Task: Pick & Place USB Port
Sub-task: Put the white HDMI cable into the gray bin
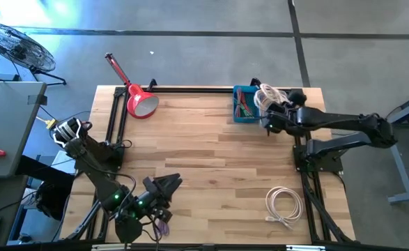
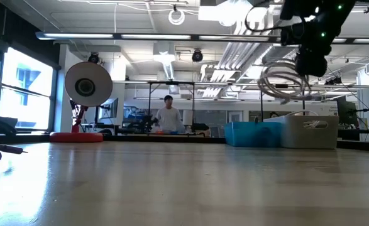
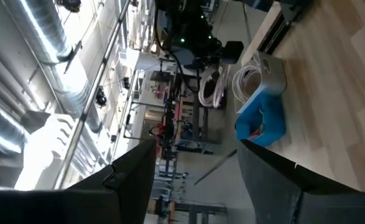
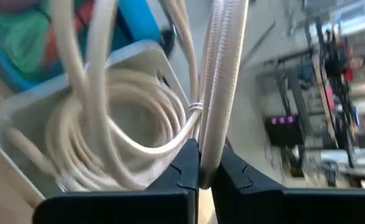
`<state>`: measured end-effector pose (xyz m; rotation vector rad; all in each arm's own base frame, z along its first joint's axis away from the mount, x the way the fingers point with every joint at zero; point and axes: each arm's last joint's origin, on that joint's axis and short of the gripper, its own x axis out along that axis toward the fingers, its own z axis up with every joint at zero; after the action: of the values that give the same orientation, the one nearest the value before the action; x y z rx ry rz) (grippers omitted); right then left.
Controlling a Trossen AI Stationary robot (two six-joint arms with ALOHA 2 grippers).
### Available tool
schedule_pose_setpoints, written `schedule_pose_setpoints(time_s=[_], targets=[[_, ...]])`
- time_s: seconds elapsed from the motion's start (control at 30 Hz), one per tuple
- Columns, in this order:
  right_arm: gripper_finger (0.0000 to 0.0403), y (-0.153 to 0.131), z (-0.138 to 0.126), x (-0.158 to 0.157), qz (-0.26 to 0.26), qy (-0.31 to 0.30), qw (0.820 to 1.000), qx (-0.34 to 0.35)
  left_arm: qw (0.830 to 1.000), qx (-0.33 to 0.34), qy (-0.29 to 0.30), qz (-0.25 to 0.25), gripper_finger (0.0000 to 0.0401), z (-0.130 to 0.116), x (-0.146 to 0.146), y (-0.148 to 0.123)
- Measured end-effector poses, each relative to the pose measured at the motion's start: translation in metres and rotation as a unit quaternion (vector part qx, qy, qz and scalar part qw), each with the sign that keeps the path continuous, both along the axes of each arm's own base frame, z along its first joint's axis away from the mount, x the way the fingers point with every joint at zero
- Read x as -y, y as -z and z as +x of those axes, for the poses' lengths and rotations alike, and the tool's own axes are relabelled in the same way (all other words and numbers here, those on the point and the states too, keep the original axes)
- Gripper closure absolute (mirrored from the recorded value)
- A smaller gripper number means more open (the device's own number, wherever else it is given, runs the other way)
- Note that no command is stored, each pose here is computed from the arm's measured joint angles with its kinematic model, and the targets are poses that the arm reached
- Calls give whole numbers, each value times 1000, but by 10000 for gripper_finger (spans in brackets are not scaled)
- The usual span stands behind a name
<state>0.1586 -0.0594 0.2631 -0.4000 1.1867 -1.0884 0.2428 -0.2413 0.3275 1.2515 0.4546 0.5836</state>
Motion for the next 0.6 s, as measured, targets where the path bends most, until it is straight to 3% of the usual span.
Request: schedule_pose_setpoints(time_s=[0.37, 0.6], targets=[[395, 5, -13, 14, 53, 45, 997, -28, 1000, 11, -1, -14, 180, 0, 0, 0], [395, 25, -20, 19, 87, 63, 993, -47, 999, 29, -1, -35, 180, 1, -1, 0]])
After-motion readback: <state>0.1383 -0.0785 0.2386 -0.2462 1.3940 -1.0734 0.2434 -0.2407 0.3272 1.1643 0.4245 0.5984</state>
